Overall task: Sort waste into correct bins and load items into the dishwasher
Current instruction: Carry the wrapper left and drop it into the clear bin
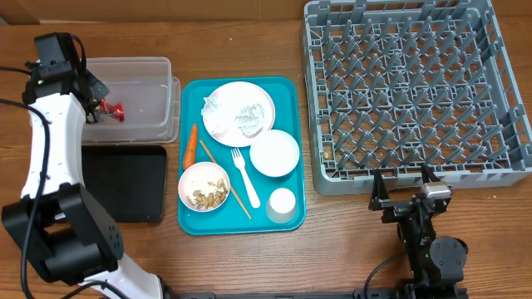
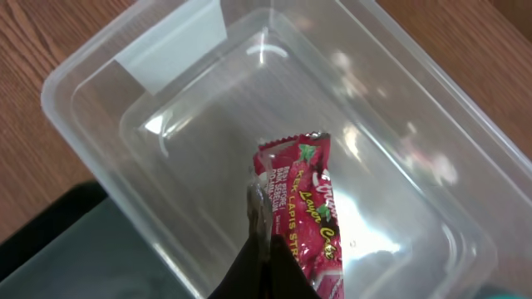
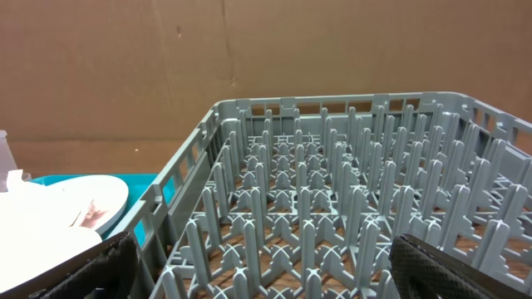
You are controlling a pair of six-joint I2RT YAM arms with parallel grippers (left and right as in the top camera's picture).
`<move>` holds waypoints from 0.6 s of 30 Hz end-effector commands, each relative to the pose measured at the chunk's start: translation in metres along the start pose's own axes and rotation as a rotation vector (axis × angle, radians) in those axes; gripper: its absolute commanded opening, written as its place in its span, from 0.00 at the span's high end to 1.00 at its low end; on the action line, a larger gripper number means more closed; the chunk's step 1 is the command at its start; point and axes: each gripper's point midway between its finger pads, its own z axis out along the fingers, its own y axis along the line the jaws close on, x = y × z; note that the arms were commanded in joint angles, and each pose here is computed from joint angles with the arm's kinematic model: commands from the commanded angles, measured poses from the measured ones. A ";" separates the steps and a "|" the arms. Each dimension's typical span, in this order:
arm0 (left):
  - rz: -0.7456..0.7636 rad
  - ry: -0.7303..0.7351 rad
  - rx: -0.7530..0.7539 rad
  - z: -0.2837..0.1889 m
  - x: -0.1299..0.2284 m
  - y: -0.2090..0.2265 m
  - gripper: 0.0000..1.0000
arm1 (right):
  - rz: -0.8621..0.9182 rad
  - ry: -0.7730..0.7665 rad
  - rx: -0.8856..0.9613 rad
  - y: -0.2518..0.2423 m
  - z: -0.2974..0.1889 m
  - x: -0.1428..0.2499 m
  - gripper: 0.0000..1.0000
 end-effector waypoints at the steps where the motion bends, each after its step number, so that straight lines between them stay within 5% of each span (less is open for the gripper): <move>1: -0.062 0.006 -0.015 0.016 -0.004 0.007 0.96 | -0.005 -0.007 0.002 -0.001 0.000 0.001 0.00; 13: -0.088 0.009 -0.049 0.052 -0.004 0.018 0.96 | -0.005 -0.007 0.002 -0.001 0.000 0.001 0.00; 14: -0.088 0.009 -0.045 0.052 -0.004 0.017 0.91 | -0.005 -0.007 0.002 -0.001 0.000 0.001 0.00; 18: -0.087 -0.008 -0.035 0.051 -0.009 0.015 0.36 | -0.005 -0.007 0.002 -0.001 0.000 0.001 0.00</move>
